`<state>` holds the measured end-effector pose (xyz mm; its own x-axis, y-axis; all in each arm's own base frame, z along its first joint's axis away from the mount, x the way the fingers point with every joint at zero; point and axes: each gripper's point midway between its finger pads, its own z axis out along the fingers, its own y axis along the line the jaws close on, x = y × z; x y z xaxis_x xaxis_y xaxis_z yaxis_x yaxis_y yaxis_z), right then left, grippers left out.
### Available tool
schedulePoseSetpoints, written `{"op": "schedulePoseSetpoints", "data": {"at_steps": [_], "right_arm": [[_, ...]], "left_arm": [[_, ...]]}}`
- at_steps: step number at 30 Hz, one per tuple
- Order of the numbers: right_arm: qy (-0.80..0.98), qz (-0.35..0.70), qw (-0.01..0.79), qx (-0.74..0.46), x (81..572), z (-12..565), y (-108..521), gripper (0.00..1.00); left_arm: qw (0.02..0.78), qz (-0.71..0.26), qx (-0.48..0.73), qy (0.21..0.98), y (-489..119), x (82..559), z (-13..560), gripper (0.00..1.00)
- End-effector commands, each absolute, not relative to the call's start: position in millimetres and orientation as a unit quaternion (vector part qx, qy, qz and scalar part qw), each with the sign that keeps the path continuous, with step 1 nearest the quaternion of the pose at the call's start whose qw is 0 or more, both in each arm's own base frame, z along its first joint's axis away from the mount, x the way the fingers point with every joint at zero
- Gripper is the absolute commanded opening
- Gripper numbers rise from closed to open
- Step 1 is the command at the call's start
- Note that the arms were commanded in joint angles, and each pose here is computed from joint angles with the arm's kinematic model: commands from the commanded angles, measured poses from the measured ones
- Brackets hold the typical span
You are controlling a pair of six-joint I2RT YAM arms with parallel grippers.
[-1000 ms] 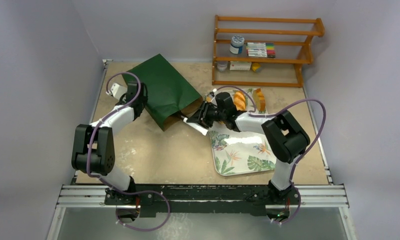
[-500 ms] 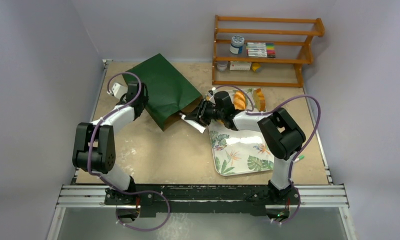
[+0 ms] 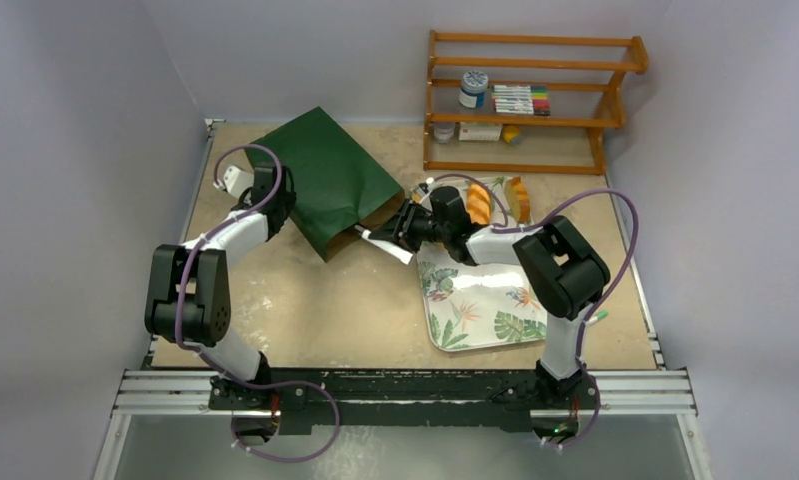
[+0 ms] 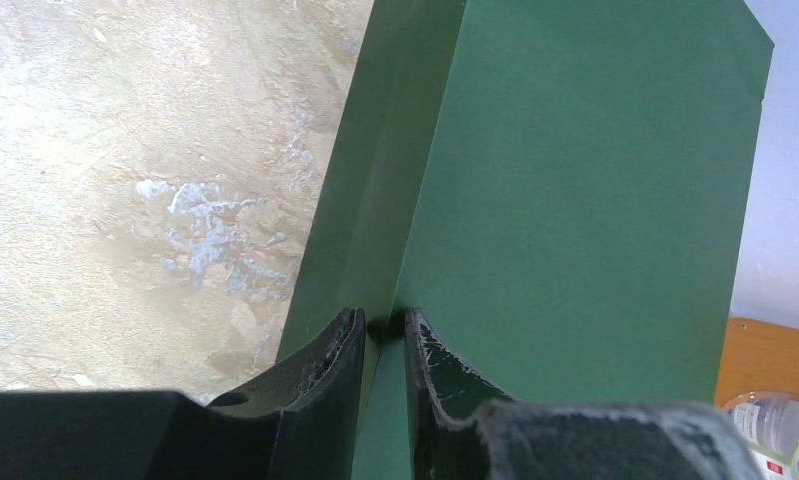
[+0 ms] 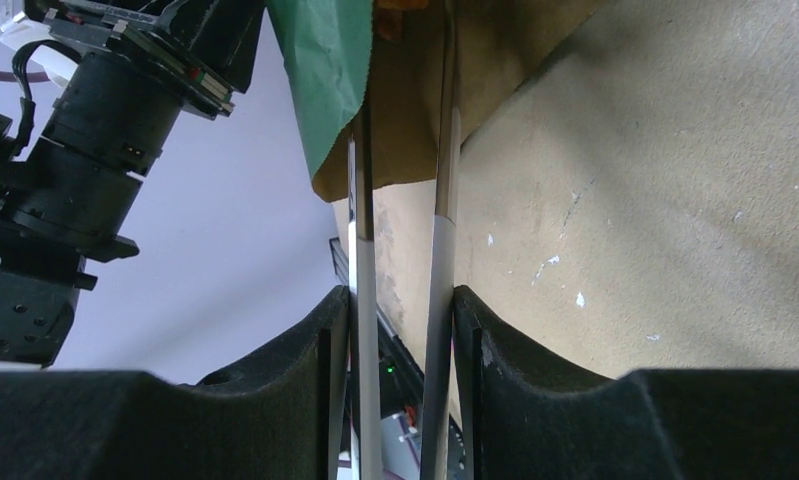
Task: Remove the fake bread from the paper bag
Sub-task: Take out the fake bread from the paper bag.
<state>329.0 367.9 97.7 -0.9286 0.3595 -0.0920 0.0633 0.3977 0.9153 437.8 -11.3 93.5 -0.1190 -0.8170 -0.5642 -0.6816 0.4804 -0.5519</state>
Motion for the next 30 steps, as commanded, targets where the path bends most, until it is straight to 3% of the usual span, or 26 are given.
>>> {"op": "schedulePoseSetpoints", "data": {"at_steps": [1, 17, 20, 26, 30], "right_arm": [[0.808, 0.555, 0.162, 0.115, 345, 120, 376, 0.42], [0.832, 0.520, 0.169, 0.095, 372, 110, 406, 0.41], [0.842, 0.509, 0.155, 0.088, 369, 100, 414, 0.34], [0.845, 0.504, 0.159, 0.077, 359, 101, 415, 0.01], [0.841, 0.507, 0.172, 0.075, 352, 114, 407, 0.00]], "left_arm": [[0.437, -0.076, -0.497, 0.746, -8, 440, 93, 0.21], [0.432, -0.084, -0.493, 0.750, -11, 443, 89, 0.21], [0.431, -0.084, -0.493, 0.751, -10, 442, 89, 0.21], [0.432, -0.087, -0.495, 0.749, -9, 441, 91, 0.21], [0.434, -0.091, -0.496, 0.746, -10, 443, 95, 0.21]]}}
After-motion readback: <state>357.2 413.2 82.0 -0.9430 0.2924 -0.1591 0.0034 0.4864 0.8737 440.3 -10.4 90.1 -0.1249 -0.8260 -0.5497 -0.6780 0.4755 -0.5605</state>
